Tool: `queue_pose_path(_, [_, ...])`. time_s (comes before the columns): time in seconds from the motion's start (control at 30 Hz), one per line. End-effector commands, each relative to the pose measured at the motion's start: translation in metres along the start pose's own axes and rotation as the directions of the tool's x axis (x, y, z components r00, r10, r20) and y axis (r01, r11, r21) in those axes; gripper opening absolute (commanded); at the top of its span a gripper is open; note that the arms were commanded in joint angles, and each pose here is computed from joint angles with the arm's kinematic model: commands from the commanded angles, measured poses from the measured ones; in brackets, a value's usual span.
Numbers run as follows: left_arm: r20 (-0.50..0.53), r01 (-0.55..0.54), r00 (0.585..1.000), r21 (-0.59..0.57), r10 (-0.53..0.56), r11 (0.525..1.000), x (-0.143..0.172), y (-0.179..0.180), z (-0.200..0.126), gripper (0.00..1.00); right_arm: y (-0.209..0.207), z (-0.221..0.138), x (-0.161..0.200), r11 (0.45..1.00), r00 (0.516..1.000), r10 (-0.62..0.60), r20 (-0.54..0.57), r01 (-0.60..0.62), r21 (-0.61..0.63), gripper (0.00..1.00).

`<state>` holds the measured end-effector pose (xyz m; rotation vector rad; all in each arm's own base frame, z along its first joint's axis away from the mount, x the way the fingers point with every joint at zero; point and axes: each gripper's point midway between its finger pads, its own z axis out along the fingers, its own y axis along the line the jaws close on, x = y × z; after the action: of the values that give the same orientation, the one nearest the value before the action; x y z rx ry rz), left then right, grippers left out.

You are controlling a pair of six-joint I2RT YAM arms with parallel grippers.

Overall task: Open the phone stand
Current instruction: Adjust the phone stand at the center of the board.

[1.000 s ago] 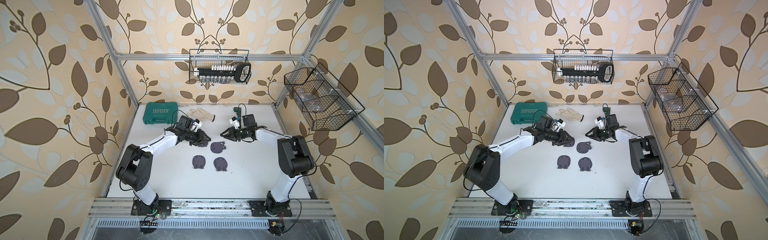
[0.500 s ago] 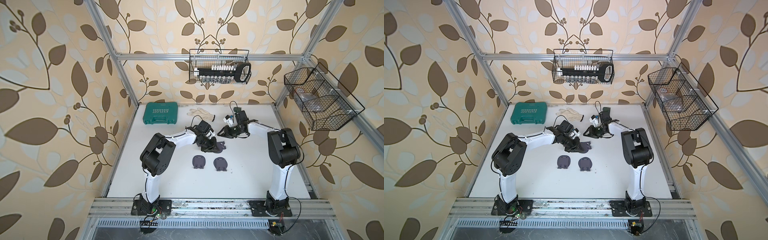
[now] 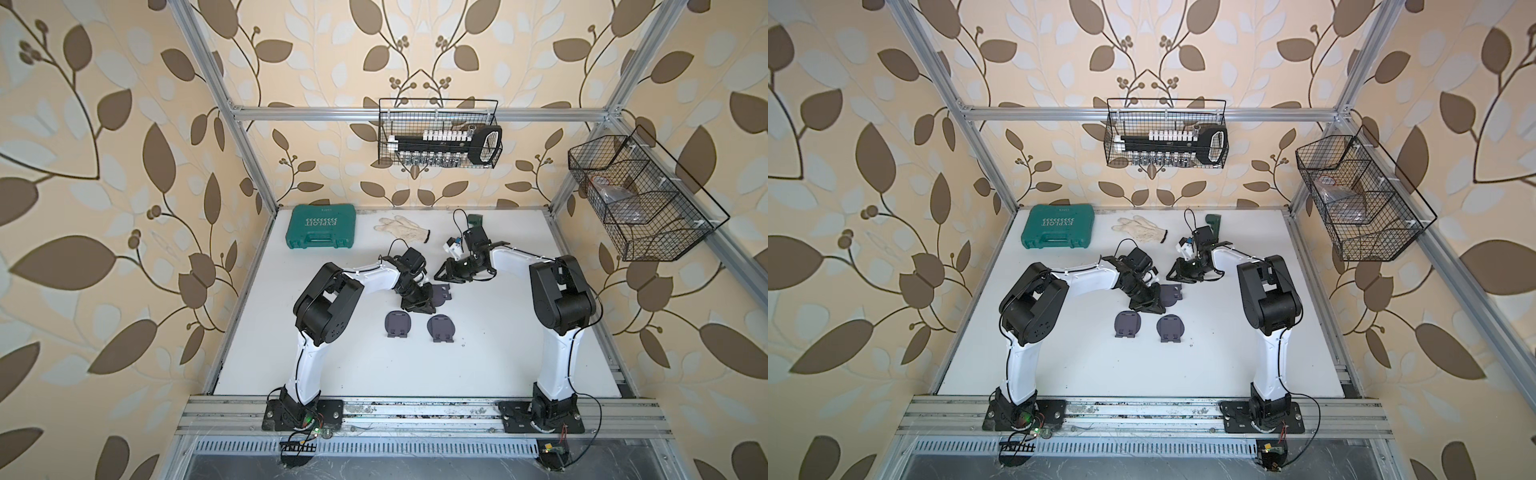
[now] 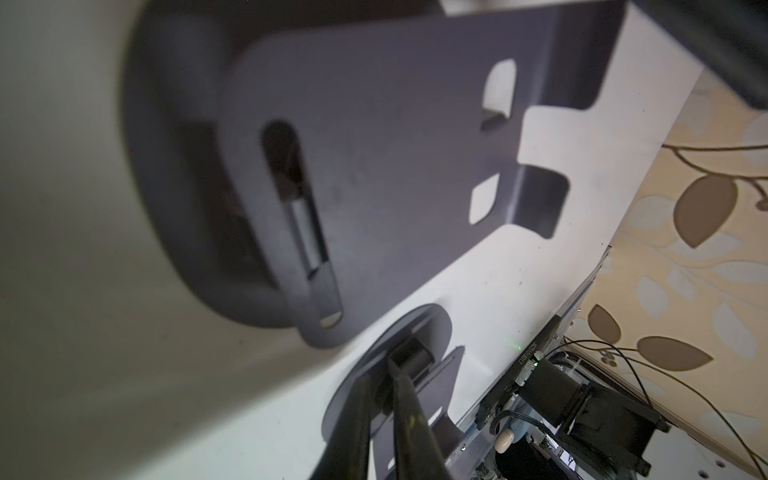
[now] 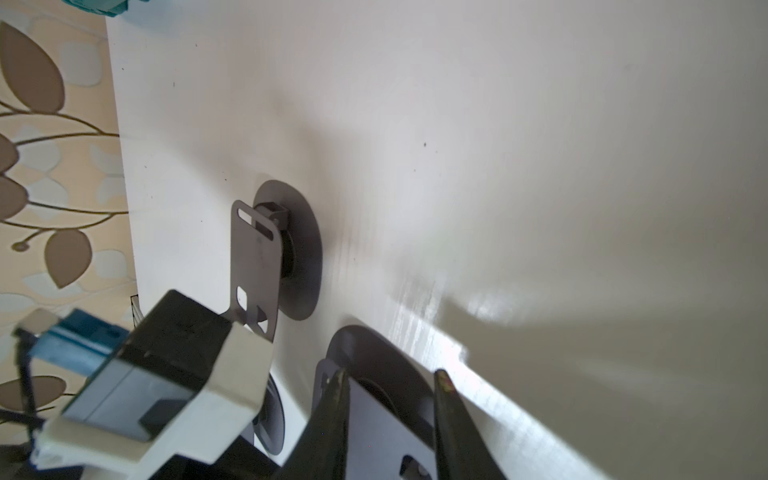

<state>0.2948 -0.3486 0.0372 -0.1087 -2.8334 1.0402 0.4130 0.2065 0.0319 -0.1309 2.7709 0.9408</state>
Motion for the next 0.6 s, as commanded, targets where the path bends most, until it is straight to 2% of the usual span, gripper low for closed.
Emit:
queue_pose_path(0.0, [0.026, -0.047, 0.999, -0.041, 0.048, 0.998, -0.006, -0.003, -0.002, 0.15, -0.016, 0.01, 0.021, 0.999, 0.998, 0.039, -0.057, -0.037, 0.035, 0.29])
queue_pose_path(0.23, [0.053, -0.049, 0.997, -0.084, 0.053, 0.995, -0.026, 0.004, 0.008, 0.15, -0.023, 0.009, 0.043, 0.996, 0.994, 0.069, -0.085, -0.064, 0.054, 0.27])
queue_pose_path(0.57, [0.1, -0.046, 0.993, -0.109, 0.057, 0.993, -0.056, 0.015, -0.001, 0.17, -0.028, 0.001, 0.084, 0.99, 0.983, 0.133, -0.124, -0.126, 0.063, 0.25])
